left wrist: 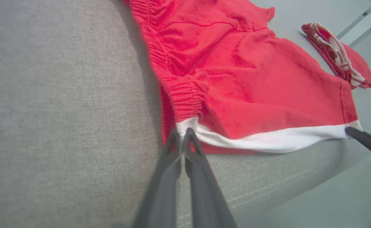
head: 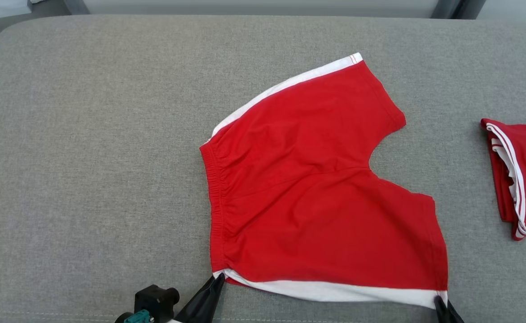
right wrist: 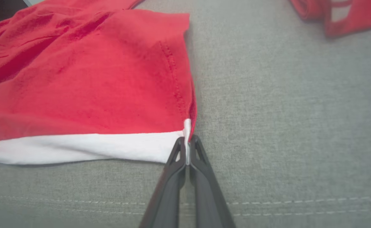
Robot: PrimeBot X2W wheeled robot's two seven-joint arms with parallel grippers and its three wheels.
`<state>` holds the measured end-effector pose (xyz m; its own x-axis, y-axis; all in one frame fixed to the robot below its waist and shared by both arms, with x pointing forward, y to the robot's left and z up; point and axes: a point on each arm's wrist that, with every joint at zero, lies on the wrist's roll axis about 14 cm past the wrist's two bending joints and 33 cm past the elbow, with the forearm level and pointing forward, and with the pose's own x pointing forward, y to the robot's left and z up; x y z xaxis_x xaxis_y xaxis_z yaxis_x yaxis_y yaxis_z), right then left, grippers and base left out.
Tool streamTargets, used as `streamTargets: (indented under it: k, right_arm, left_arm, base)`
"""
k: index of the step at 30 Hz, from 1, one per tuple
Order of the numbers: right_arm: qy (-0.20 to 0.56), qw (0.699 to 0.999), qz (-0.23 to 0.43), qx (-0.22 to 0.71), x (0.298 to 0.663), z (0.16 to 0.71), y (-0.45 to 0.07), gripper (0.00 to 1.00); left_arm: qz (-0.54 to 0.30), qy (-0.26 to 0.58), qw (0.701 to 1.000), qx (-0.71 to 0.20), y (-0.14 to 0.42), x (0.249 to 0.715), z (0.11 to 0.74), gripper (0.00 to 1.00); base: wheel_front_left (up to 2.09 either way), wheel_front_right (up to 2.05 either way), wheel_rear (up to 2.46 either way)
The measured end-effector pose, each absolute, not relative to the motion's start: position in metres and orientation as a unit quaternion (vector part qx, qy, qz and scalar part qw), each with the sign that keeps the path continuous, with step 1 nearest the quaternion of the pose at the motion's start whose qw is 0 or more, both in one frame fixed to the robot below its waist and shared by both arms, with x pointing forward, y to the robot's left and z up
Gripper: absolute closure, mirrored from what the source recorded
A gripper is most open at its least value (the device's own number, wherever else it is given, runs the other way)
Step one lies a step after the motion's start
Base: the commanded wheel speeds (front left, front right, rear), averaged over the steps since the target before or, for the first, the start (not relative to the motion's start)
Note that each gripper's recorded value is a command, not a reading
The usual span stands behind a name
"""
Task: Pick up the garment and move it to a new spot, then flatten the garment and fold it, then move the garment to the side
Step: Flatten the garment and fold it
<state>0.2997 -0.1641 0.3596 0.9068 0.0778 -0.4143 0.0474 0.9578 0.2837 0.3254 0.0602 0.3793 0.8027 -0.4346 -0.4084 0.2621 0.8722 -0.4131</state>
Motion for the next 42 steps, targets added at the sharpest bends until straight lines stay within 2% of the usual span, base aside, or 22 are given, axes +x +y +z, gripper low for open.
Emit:
streamTargets:
  k: [5,10,14,18,29,35,42]
  right_arm:
    - [0.23,0.963,-0.017,0.143,0.278,0.356,-0.177,1.0]
    - [0.179,0.972,-0.043,0.146,0.297,0.381,-0.198,1.0]
    - [0.115,0.981,-0.037,0.152,0.349,0.412,-0.209,1.0]
    - [0.058,0.989,0.011,0.135,0.413,0.448,-0.206,1.0]
    - [0.04,0.987,0.121,0.094,0.56,0.477,-0.154,1.0]
    - [0.076,0.983,0.15,0.068,0.603,0.455,-0.128,1.0]
    - [0.113,0.979,0.161,0.06,0.624,0.422,-0.113,1.0]
  left_arm:
    - [-0.19,0.258,0.931,-0.177,0.057,0.326,0.378,1.0]
    - [-0.191,0.243,0.934,-0.178,0.057,0.335,0.386,1.0]
    - [-0.197,0.215,0.941,-0.169,0.059,0.353,0.401,1.0]
    - [-0.193,0.156,0.955,-0.163,0.067,0.391,0.43,1.0]
    - [-0.177,0.097,0.966,-0.16,0.08,0.459,0.448,1.0]
    - [-0.164,0.097,0.967,-0.169,0.086,0.48,0.437,1.0]
    - [-0.158,0.11,0.966,-0.174,0.089,0.492,0.42,1.0]
  base:
    - [0.0,0.0,0.0]
    - [0.0,0.0,0.0]
    - [0.0,0.0,0.0]
    - [0.0,0.0,0.0]
    - [0.0,0.0,0.0]
    - [0.0,0.0,0.0]
    - [0.0,0.0,0.0]
